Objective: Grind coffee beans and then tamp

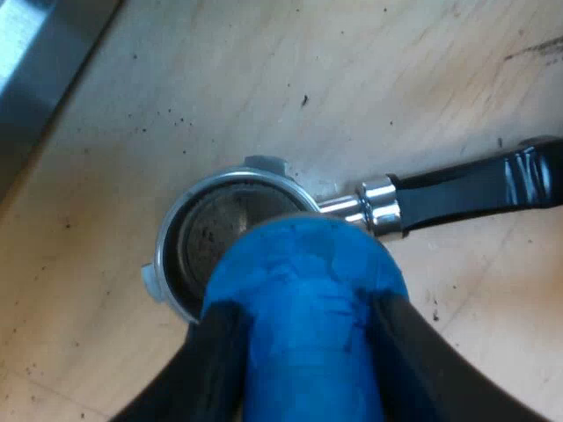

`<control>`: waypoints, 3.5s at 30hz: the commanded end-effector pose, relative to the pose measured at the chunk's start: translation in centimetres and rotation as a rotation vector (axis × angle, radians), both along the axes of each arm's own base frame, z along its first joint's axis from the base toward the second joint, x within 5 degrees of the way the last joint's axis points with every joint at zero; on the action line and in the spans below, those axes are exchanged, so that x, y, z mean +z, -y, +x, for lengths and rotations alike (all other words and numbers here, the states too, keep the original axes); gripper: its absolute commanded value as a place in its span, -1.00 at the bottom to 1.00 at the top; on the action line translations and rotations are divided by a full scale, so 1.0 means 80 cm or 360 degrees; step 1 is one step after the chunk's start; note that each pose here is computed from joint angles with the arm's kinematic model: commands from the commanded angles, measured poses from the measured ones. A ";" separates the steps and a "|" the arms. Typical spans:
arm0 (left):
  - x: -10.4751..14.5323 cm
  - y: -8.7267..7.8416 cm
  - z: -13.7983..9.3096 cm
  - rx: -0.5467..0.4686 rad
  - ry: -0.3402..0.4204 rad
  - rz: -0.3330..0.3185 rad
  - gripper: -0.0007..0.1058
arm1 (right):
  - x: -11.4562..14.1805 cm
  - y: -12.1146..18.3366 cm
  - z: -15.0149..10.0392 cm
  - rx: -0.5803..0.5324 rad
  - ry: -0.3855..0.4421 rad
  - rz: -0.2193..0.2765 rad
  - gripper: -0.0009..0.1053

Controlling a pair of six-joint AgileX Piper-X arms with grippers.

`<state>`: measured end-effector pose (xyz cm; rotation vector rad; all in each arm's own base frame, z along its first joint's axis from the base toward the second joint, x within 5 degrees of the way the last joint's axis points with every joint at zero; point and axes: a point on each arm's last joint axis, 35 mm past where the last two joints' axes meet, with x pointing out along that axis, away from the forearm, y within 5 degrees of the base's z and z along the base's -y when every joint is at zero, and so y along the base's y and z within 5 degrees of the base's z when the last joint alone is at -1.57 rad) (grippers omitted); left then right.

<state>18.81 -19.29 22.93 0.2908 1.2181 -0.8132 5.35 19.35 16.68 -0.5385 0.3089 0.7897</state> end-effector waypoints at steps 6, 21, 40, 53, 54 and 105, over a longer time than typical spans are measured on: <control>-0.015 0.010 0.010 0.0007 0.0037 0.0049 -0.98 | 0.001 0.000 0.000 -0.0007 0.0009 0.0011 0.38; -0.046 0.020 0.020 -0.0021 -0.0016 0.0114 -0.98 | 0.001 0.000 0.000 -0.0007 0.0009 0.0011 0.38; -0.082 0.021 0.022 -0.0022 -0.0155 0.0268 -0.98 | 0.001 0.000 0.000 -0.0007 0.0009 0.0011 0.38; -0.112 0.018 0.019 -0.0026 -0.0268 0.0378 -0.98 | 0.001 0.000 0.000 -0.0007 0.0009 0.0011 0.38; -0.113 0.018 0.018 -0.0026 -0.0271 0.0381 -0.98 | 0.001 0.000 0.000 -0.0007 0.0009 0.0011 0.38; 0.052 -0.024 -0.009 0.0098 0.0109 0.0011 -0.98 | 0.019 -0.011 0.000 0.0060 0.0025 0.0248 0.38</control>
